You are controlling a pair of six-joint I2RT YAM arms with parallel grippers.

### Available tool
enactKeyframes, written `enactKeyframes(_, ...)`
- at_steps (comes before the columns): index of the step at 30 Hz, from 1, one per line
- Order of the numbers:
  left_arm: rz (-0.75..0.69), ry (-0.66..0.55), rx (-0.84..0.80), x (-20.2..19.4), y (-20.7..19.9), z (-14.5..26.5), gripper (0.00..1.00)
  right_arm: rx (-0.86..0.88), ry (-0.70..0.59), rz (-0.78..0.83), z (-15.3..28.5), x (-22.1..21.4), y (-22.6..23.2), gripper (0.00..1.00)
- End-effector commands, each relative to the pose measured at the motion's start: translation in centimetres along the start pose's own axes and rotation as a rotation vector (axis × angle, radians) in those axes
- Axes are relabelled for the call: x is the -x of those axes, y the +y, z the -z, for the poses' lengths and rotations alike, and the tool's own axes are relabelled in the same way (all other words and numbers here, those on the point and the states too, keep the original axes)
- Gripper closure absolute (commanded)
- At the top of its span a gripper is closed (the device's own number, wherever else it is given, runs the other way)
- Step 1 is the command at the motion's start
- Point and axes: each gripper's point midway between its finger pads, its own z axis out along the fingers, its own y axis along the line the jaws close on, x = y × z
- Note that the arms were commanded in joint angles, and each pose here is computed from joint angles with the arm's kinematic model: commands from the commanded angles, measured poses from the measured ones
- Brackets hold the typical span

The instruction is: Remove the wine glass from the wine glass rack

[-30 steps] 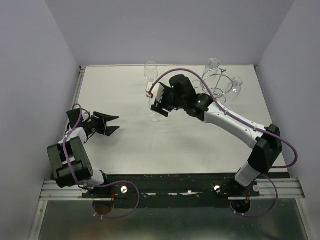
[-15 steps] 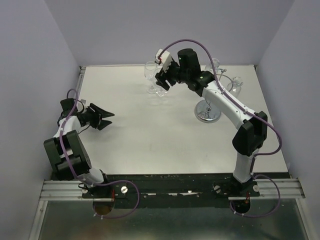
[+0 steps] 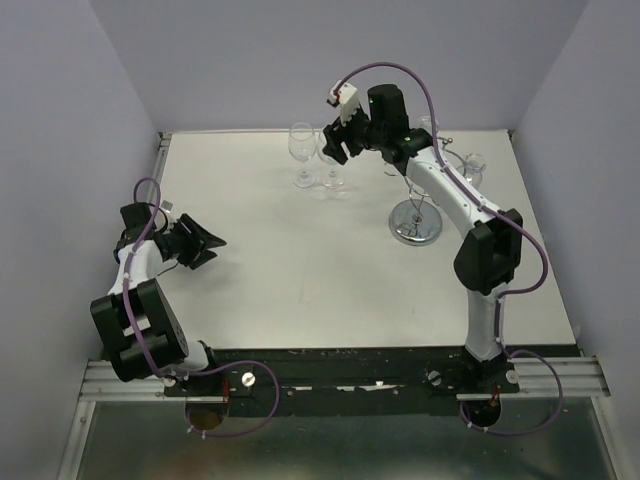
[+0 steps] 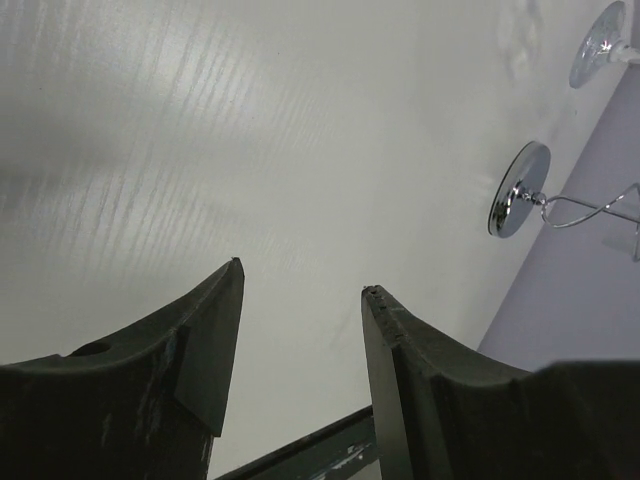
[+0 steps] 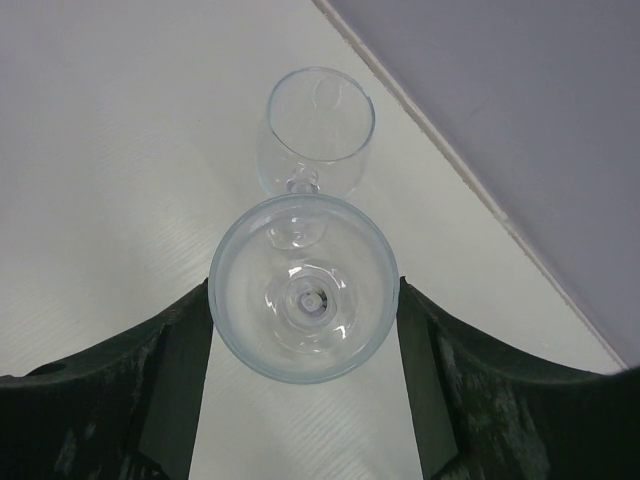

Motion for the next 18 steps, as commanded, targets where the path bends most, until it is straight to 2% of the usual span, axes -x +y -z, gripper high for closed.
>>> enactKeyframes(1, -0.070, -0.021, 0.055, -0.3, 1.2, 0.6, 0.41, -0.008, -0.082, -0.050, 0.0, 2.2, -1.6, 0.46)
enactKeyframes(14, -0.099, -0.022, 0.088, -1.0, 1.9, 1.1, 0.41, -0.017, -0.055, -0.095, -3.3, -0.2, -3.0, 0.46)
enactKeyframes(18, -0.106, -0.033, 0.095, -0.6, 1.9, 1.2, 0.41, -0.027, -0.089, -0.111, -3.6, 0.2, -3.7, 0.47)
